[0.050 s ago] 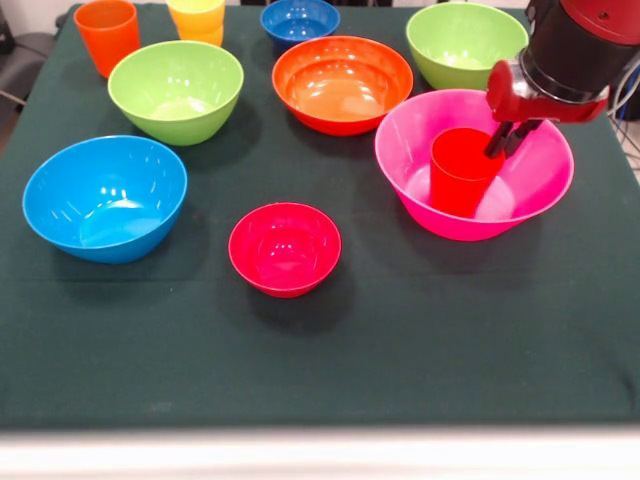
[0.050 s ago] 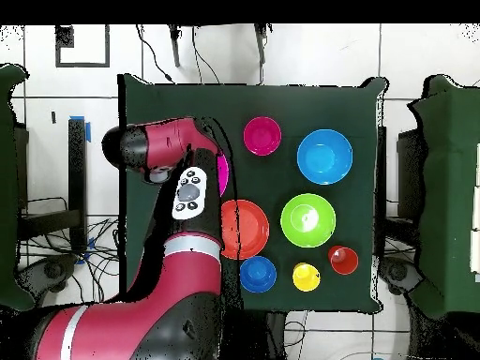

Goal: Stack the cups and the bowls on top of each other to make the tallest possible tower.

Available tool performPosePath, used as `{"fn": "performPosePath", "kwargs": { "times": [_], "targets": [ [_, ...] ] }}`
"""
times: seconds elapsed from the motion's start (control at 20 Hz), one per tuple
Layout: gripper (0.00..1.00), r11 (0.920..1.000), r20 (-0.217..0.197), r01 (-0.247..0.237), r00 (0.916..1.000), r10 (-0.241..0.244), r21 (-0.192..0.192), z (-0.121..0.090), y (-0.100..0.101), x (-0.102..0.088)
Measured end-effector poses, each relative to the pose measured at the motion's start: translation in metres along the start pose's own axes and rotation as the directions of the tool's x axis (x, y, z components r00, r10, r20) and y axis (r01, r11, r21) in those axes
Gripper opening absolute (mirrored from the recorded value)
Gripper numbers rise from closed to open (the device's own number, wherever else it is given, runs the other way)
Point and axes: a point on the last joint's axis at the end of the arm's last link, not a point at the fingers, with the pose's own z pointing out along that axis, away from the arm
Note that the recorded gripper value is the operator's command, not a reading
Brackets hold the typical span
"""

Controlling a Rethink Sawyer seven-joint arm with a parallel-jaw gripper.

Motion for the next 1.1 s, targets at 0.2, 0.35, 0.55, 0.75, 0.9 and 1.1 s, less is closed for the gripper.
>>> {"fn": "performPosePath", "kwargs": {
  "times": [0.2, 0.35, 0.55, 0.75, 0.9, 1.1],
  "targets": [
    [0.00, 1.0000, -0.001, -0.003, 1.0000, 0.003, -0.003, 0.0005, 0.0004, -0.0005],
    [0.00, 1.0000, -0.001, -0.005, 1.0000, 0.005, -0.006, 0.0005, 0.0007, -0.0011],
    [0.00, 0.9999, -0.005, -0.009, 1.0000, 0.009, -0.011, 0.0005, 0.0016, -0.0021],
    [0.00, 0.9994, -0.026, -0.020, 0.9995, 0.019, -0.027, 0.0017, 0.0047, -0.0024],
    [0.00, 0.9991, -0.035, -0.025, 0.9991, 0.024, -0.035, 0.0021, 0.0060, -0.0031],
    [0.00, 0.9991, -0.031, -0.026, 0.9992, 0.025, -0.034, 0.0017, 0.0055, -0.0048]
  ]
}}
